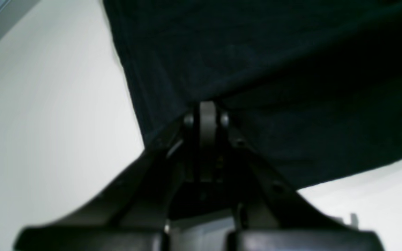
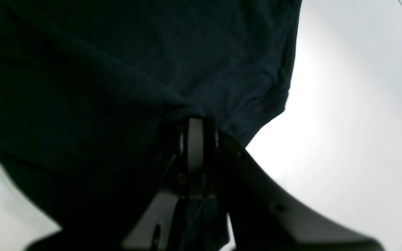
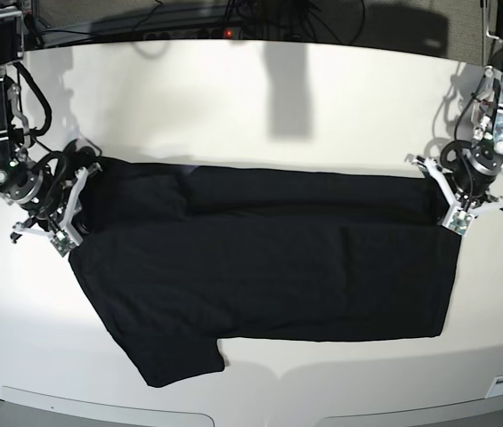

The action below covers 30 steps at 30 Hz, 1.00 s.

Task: Fold the T-shirt properly
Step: 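Regrasp the shirt's collar edge with both grippers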

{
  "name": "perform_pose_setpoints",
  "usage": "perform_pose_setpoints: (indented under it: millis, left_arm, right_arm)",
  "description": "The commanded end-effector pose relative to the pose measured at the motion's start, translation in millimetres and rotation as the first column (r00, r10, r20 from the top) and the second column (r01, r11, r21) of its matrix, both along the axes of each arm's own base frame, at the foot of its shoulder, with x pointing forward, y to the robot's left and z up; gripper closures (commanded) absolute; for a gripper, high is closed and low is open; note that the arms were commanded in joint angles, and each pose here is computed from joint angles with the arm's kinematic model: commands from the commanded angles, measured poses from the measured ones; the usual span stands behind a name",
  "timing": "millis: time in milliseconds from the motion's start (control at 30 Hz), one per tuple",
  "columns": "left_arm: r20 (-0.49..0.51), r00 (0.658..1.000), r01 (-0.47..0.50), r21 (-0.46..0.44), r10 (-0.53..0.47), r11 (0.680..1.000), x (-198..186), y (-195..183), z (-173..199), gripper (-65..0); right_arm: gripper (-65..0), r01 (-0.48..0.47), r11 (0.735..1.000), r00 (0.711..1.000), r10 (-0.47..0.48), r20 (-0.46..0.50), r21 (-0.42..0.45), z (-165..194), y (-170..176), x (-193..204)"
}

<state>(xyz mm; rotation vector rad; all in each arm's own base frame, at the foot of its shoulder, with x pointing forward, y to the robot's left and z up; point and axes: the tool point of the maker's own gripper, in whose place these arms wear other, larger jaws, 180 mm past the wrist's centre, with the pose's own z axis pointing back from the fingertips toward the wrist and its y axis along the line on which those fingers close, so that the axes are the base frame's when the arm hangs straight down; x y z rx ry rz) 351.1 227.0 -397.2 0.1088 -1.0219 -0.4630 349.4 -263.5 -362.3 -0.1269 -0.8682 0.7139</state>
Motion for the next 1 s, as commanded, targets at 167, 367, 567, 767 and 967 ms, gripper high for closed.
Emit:
perform_pose_setpoints:
  millis: [167, 367, 567, 767, 967]
  left_arm:
    - [0.057, 0.998, 0.000, 0.006, 0.000, 1.000, 10.3, 5.1, 16.8, -13.1]
    - [0.072, 0.991, -0.116, 0.046, 0.112, 0.992, 13.0, 27.1, 19.2, -26.6]
    - [0.040, 0.987, -0.158, -0.019, 0.159, 0.987, 13.9, 25.8, 32.2, -16.8]
    - [0.119, 0.981, -0.122, -0.224, 0.151, 0.967, 24.6, -12.1, 61.3, 0.0]
    - [0.083, 0.977, -0.161, -0.308, 0.195, 0.938, 21.8, -28.7, 31.8, 0.0]
  right_arm:
    - [-16.3, -0.002, 0.998, 0.998, 0.006, 0.058, -0.062, 19.0, -12.8, 12.1]
    - [-24.2, 0.008, 0.998, 0.998, -0.004, 0.057, -0.068, 20.4, -14.9, 12.9]
    - [-18.8, -0.029, 0.991, 0.993, 0.013, 0.121, 0.130, 51.3, 22.1, 19.2]
    - [0.0, -0.016, 0.979, 0.998, 0.002, 0.067, 0.203, 45.4, 49.4, 14.2]
    - [0.0, 0.029, 0.970, 0.997, -0.045, 0.063, 0.242, 35.4, 62.5, 16.3]
